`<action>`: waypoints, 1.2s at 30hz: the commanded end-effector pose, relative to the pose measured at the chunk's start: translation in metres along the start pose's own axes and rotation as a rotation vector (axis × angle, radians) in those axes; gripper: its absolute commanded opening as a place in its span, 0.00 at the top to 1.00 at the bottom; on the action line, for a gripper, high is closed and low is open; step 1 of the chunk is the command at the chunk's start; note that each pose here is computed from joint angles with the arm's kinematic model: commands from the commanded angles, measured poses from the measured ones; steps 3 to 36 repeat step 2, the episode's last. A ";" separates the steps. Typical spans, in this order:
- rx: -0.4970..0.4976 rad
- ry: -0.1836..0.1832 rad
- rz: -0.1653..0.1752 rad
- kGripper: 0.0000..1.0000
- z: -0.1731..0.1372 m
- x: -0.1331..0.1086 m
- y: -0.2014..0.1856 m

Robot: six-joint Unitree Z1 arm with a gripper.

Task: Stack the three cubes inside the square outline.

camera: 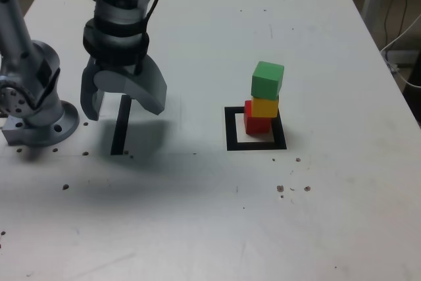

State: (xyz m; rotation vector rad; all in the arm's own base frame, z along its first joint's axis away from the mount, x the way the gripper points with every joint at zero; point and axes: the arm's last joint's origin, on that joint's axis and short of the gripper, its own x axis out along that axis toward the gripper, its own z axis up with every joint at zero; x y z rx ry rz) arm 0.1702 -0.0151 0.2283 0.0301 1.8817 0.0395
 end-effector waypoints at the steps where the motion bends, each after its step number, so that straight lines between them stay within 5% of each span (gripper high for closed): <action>1: -0.002 -0.002 -0.003 0.01 -0.001 0.000 0.000; 36: -0.001 -0.002 -0.004 0.01 -0.001 0.000 0.000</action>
